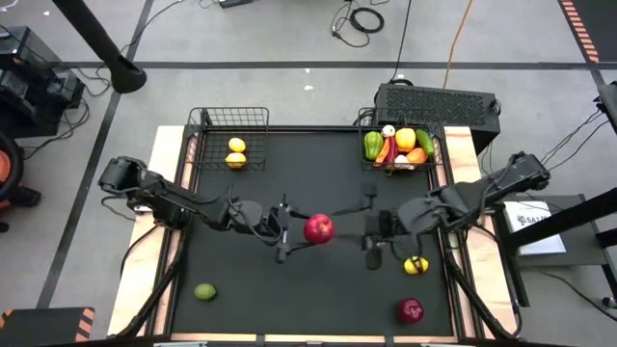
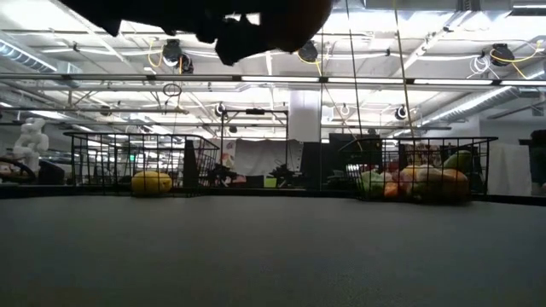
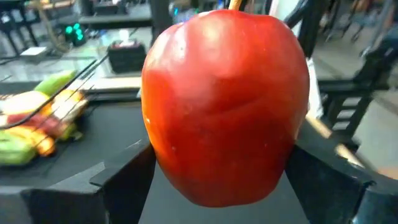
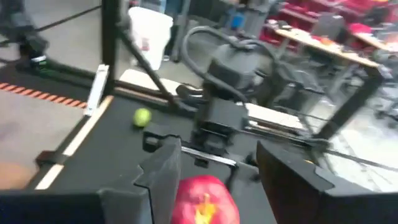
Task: Sort produce into baskets
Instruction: Put the left red apple into the left black wire basket
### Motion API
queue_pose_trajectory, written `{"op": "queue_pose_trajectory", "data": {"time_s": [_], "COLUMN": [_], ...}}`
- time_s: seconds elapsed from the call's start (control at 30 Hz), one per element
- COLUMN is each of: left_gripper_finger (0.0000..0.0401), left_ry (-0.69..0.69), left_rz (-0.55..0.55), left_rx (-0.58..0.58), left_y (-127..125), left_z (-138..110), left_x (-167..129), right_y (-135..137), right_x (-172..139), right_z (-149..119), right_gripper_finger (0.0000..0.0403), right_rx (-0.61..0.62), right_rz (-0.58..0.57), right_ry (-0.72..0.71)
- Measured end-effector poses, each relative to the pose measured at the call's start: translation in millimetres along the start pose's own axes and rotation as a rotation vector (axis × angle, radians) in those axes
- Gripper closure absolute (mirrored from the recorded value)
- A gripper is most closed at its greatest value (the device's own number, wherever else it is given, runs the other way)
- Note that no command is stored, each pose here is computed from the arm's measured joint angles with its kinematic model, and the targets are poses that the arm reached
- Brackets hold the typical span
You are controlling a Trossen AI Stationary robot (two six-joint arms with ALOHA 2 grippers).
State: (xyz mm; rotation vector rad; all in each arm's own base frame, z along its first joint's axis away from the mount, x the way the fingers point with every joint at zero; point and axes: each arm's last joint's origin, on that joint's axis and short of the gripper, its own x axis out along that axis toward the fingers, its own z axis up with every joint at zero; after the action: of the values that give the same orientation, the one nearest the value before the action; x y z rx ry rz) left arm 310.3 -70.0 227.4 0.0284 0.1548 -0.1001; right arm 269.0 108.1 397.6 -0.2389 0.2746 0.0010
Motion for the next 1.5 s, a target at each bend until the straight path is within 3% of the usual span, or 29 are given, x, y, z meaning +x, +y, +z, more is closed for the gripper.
{"op": "queue_pose_trajectory", "data": {"time_s": [0.27, 0.5, 0.6, 0.77, 0.97, 1.13, 1.37, 1.5], "left_gripper_finger": [0.0066, 0.0066, 0.0066, 0.0066, 0.0066, 0.0066, 0.0066, 0.0066], "left_ry": [0.114, 0.195, 0.245, 0.318, 0.327, 0.319, 0.217, 0.152], "left_rz": [0.112, 0.272, 0.396, 0.696, 0.966, 1.012, 1.136, 1.112], "left_rx": [0.021, 0.033, 0.047, 0.103, 0.153, 0.076, -0.144, -0.271], "left_y": [22.3, 40.2, 49.1, 68.8, 100.3, 132.3, 172.4, 187.1], "left_z": [21.3, 38.7, 41.7, 44.4, 52.0, 35.1, -6.4, -23.9], "left_x": [-36.3, -82.3, -104.4, -139.1, -161.2, -163.4, -164.8, -163.0], "right_y": [-20.2, -12.5, -5.1, 4.6, 2.0, -1.9, -2.2, -2.2], "right_x": [-44.7, -35.9, -25.6, -11.9, -8.9, -7.8, -7.6, -7.5], "right_z": [-9.7, -63.0, -92.3, -130.9, -138.4, -132.2, -127.9, -127.8], "right_gripper_finger": [0.0199, 0.0199, 0.0199, 0.0199, 0.0199, 0.0199, 0.02, 0.02], "right_rx": [0.144, 0.22, 0.247, 0.282, 0.258, 0.241, 0.211, 0.205], "right_rz": [-0.153, -0.264, -0.3, -0.306, -0.332, -0.341, -0.333, -0.333], "right_ry": [0.097, 0.162, 0.155, 0.108, 0.101, 0.076, 0.046, 0.046]}}
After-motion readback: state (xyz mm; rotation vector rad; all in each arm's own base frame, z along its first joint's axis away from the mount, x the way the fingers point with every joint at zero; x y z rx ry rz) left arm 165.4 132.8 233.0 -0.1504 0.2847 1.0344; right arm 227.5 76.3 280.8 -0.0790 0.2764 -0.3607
